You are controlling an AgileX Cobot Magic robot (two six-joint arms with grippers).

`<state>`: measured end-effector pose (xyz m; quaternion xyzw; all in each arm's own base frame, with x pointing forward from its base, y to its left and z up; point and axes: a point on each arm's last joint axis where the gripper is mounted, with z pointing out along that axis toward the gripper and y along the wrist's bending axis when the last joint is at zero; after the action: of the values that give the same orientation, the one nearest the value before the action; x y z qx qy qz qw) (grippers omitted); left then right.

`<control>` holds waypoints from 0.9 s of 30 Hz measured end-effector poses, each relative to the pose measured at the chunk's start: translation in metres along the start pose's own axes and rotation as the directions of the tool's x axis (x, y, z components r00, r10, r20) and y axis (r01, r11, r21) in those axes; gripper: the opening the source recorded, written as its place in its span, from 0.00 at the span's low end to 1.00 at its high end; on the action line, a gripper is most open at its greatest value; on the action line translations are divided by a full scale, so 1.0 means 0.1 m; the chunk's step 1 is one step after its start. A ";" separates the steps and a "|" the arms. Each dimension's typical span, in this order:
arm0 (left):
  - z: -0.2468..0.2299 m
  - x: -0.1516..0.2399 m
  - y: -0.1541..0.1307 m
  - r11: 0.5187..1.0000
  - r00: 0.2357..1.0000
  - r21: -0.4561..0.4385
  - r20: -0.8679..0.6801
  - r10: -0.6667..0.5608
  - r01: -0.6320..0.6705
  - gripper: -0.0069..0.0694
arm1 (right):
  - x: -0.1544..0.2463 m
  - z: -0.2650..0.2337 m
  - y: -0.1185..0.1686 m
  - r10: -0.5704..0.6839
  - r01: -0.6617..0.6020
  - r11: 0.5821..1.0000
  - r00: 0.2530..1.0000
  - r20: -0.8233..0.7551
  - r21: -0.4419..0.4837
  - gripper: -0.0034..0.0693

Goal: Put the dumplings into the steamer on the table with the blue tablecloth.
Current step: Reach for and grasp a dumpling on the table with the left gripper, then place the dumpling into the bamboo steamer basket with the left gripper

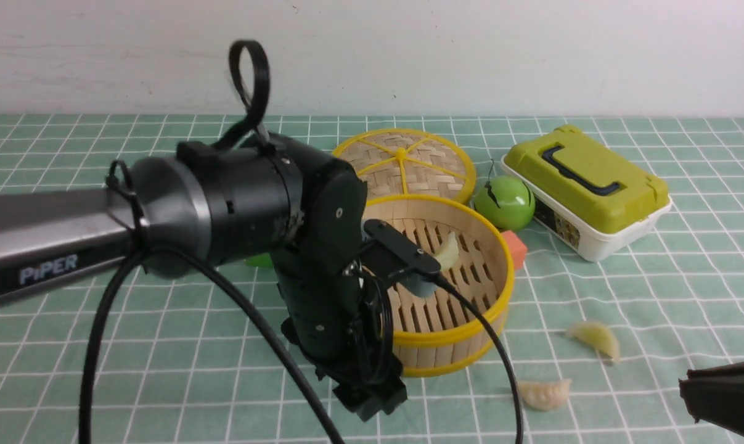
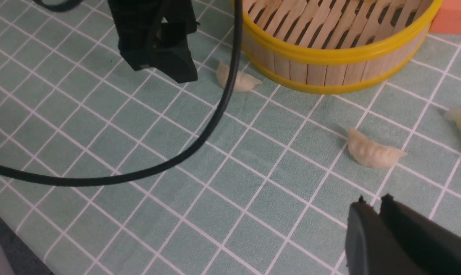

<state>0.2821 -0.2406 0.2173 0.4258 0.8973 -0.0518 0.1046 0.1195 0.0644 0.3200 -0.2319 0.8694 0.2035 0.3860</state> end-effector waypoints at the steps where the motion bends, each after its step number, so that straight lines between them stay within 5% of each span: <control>1: 0.05 -0.01 0.01 1.000 1.000 -0.001 0.006 0.008 -0.008 0.76 | 0.00 0.00 0.00 0.000 0.000 1.000 1.000 0.001 0.000 0.12; 17: 0.47 -0.16 0.03 0.996 0.992 -0.003 0.087 0.087 -0.087 0.73 | 0.01 0.00 0.01 0.000 0.000 1.000 1.000 -0.012 -0.006 0.13; 22: 0.52 -0.16 0.03 0.997 0.993 0.005 0.085 0.081 -0.082 0.59 | 0.01 0.00 0.01 0.001 -0.001 1.000 1.000 -0.012 -0.006 0.14; 27: 0.59 -0.12 0.02 0.996 0.996 0.025 0.023 0.086 -0.087 0.34 | 0.01 0.00 0.01 0.001 -0.001 1.000 1.000 -0.013 -0.007 0.15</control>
<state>0.2998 -0.2588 0.1630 0.4650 0.8761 -0.0633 0.1109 0.1185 0.0646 0.3192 -0.2341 0.8713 0.2051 0.3795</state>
